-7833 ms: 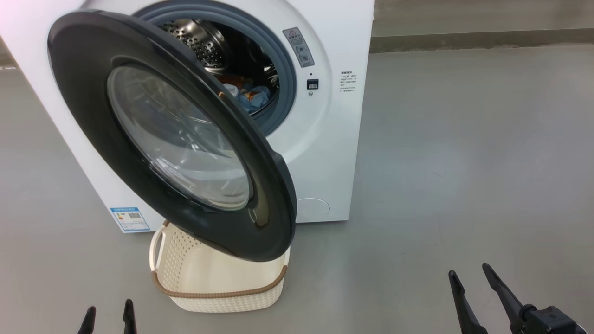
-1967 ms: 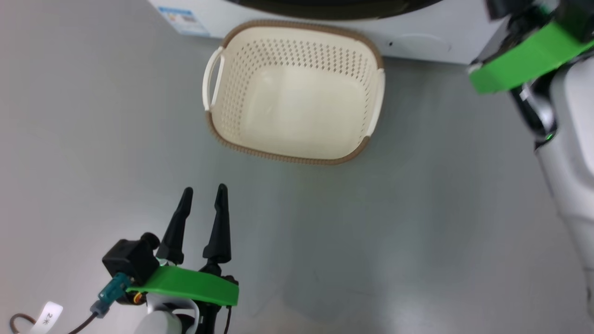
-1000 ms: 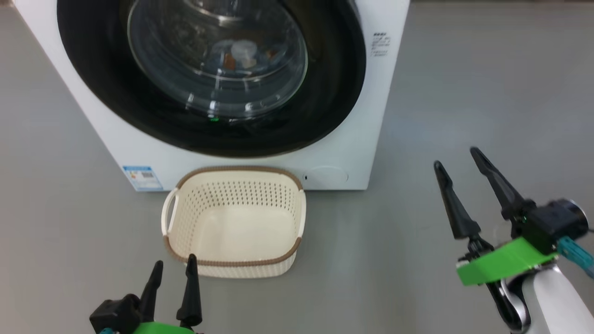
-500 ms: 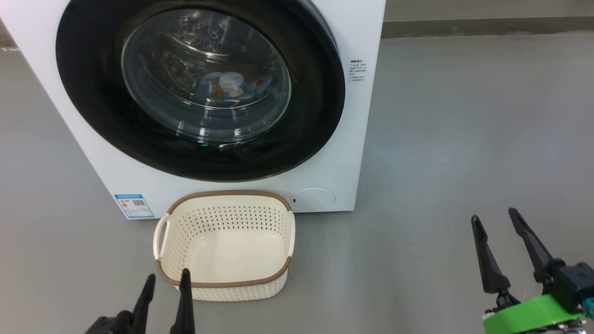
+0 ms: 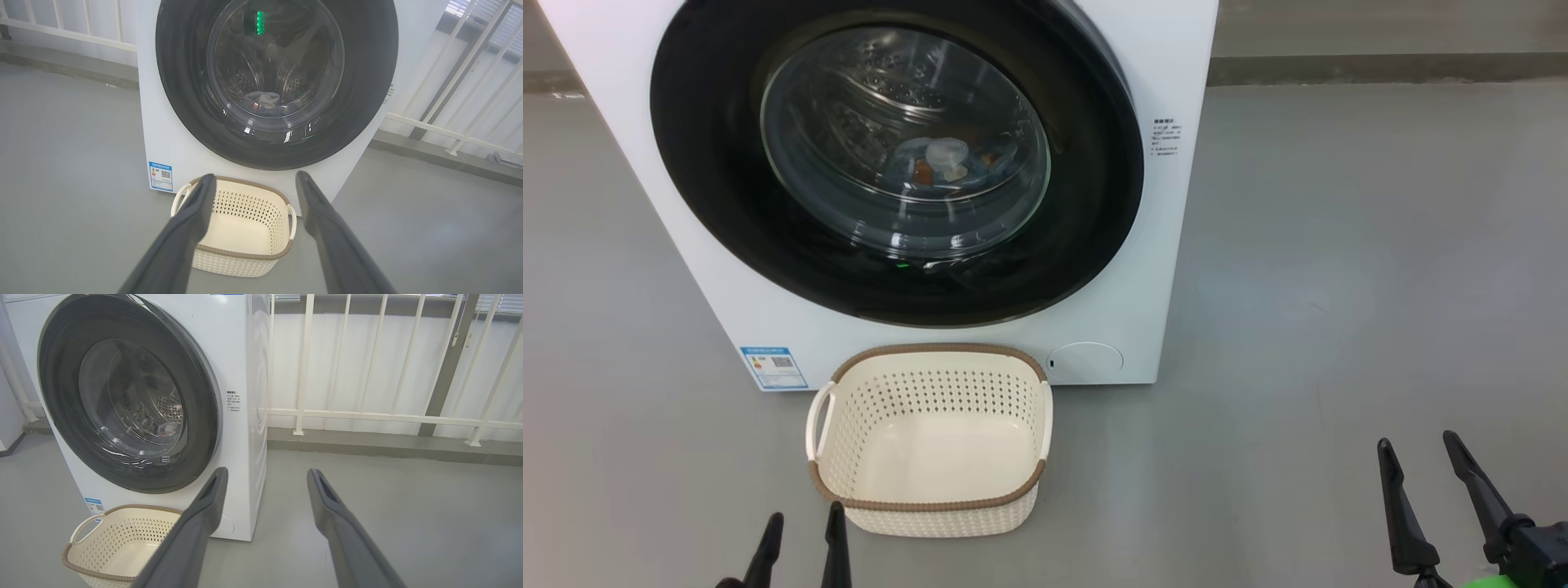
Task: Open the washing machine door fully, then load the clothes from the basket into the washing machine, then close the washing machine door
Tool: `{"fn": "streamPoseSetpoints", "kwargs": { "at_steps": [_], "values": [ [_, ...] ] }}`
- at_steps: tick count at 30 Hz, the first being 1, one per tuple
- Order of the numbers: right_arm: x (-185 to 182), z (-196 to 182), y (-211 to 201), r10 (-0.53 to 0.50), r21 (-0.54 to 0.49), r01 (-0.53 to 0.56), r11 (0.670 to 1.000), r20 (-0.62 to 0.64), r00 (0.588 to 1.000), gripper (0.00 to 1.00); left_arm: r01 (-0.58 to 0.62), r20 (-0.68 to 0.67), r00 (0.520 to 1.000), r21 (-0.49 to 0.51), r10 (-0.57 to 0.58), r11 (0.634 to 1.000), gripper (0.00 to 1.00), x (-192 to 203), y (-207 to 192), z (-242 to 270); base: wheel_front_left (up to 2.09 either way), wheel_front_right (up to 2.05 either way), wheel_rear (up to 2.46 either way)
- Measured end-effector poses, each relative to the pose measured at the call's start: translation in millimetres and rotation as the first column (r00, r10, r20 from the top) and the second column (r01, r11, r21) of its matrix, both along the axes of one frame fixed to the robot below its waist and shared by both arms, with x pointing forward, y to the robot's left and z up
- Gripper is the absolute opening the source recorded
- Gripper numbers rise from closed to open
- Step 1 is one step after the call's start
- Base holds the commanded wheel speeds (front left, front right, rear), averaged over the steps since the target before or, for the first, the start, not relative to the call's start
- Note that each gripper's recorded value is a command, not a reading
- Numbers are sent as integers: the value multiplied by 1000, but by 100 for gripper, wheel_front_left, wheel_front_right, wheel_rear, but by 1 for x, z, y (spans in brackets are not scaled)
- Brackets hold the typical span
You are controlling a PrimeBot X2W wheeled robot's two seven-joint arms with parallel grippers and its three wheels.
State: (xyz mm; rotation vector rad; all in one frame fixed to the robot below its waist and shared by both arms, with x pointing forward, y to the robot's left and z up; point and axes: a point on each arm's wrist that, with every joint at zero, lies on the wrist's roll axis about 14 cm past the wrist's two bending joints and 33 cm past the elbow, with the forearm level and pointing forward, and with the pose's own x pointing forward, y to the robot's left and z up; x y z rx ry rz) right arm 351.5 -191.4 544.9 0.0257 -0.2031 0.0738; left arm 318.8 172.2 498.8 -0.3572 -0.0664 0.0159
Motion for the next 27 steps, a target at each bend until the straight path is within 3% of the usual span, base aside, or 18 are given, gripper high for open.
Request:
{"fn": "streamPoseSetpoints", "kwargs": {
  "at_steps": [13, 14, 20, 27],
  "values": [
    [1, -1, 5, 10, 0, -10, 1000, -2, 1000, 100, -4, 1, 1000, 15, 4, 1000, 100, -4, 3, 0, 0, 0, 0],
    [2, -2, 5, 10, 2, -10, 1000, -6, 1000, 0, -2, -3, 1000, 20, 2, 1000, 0, -4, 3, -2, 0, 0, 0],
    [-4, -33, 6, 2, 32, 1, 999, -104, 995, 0, 2, -93, 996, -4, -3, 1000, 0, -13, -3, -29, 0, 0, 0],
    [-5, -40, 1, -9, 117, 25, 993, -138, 990, 0, -10, -118, 993, -82, 1, 997, 0, -12, -2, -34, 0, 0, 0]
  ]
}}
